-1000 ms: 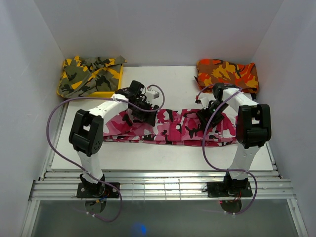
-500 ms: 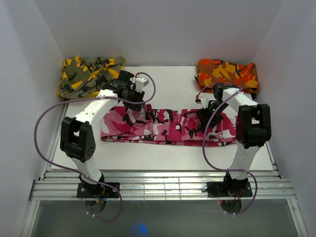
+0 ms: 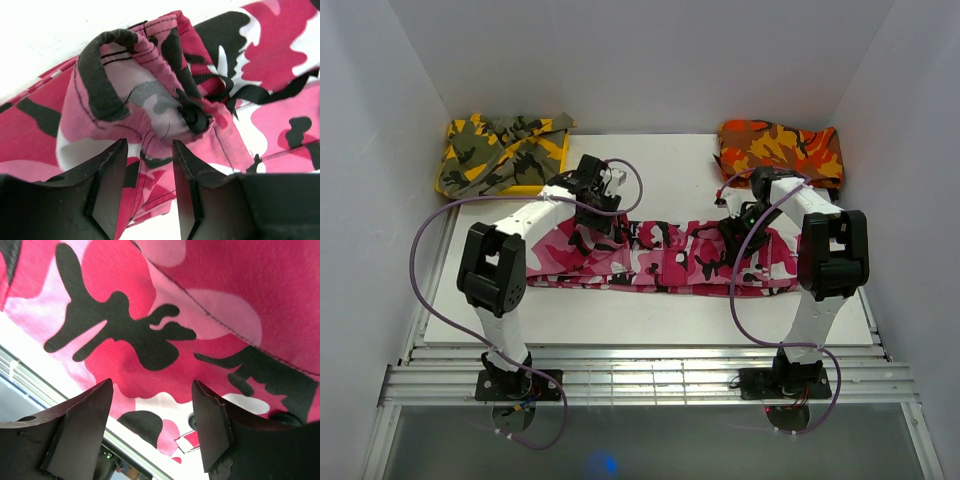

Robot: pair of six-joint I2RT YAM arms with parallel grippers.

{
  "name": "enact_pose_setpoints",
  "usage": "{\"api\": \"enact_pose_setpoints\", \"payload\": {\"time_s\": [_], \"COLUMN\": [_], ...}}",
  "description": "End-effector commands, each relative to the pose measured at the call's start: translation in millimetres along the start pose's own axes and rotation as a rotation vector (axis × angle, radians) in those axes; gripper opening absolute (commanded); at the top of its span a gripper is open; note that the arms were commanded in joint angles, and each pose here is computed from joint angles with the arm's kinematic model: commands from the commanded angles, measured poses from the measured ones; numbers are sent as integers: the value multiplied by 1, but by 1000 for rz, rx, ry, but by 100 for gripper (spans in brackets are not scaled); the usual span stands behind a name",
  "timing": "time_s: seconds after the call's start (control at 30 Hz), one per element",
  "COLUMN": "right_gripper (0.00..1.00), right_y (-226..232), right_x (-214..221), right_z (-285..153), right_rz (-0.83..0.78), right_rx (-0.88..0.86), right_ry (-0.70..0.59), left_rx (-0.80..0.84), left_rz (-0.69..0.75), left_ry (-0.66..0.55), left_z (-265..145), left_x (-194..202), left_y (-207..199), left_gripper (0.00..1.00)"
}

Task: Fold and stack the trousers
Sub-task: Fold the trousers

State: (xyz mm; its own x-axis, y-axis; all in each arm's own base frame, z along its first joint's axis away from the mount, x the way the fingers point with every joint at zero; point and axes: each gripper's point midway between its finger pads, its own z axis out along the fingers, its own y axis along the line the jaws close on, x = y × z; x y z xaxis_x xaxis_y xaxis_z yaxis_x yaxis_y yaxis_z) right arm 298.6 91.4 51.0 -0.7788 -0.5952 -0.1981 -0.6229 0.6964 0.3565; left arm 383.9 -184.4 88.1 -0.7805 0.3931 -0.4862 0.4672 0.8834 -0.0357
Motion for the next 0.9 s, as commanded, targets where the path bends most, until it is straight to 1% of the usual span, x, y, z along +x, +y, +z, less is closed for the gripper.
{"api": "enact_pose_setpoints", "payload": {"time_s": [0.0,0.07,0.2,0.23,0.3,0.33,0.37,0.4,0.43,0.57,0.63,0.67,0.73,0.77,0.8,0.83,0.87], "right_gripper": [70,70,70,69,69,68,68,68,68,68,68,68,68,68,68,68,68], "right_y": [9,10,11,12,11,10,10,10,11,11,11,11,10,10,10,10,10], "right_x": [-21,-21,-21,-21,-20,-20,-19,-20,-19,-19,-19,-20,-19,-20,-20,-20,-20], "right_z": [-15,-15,-15,-16,-17,-17,-18,-19,-18,-18,-18,-18,-17,-18,-18,-18,-17], "right_rz": [-30,-33,-34,-36,-39,-43,-45,-49,-47,-50,-48,-49,-47,-48,-51,-51,-50], "right_rx": [-2,-1,-4,-1,5,11,13,15,12,10,9,8,8,8,8,8,10], "right_ry": [-70,-68,-69,-70,-68,-67,-67,-69,-66,-65,-66,-68,-64,-65,-65,-65,-62], "left_rx": [-10,5,-4,7,27,33,55,61,66,62,56,64,101,118,159,242,267], "left_rz": [-64,-65,-63,-62,-44,-35,-14,2,11,132,153,186,228,258,288,312,330], "left_ry": [-1,7,32,38,44,43,38,37,33,14,19,24,54,60,71,60,53], "left_z": [11,17,27,27,23,19,11,7,3,-12,-16,-16,-16,-18,-19,-27,-32], "left_x": [0,0,4,5,9,10,13,15,17,27,37,42,57,61,68,70,70], "left_y": [0,-4,-4,-7,-12,-15,-24,-29,-33,-52,-54,-60,-67,-72,-78,-92,-98], "left_gripper": [51,51,45,35,23,11,3,0,0,0,0,5,8,12,26,36,49]}}
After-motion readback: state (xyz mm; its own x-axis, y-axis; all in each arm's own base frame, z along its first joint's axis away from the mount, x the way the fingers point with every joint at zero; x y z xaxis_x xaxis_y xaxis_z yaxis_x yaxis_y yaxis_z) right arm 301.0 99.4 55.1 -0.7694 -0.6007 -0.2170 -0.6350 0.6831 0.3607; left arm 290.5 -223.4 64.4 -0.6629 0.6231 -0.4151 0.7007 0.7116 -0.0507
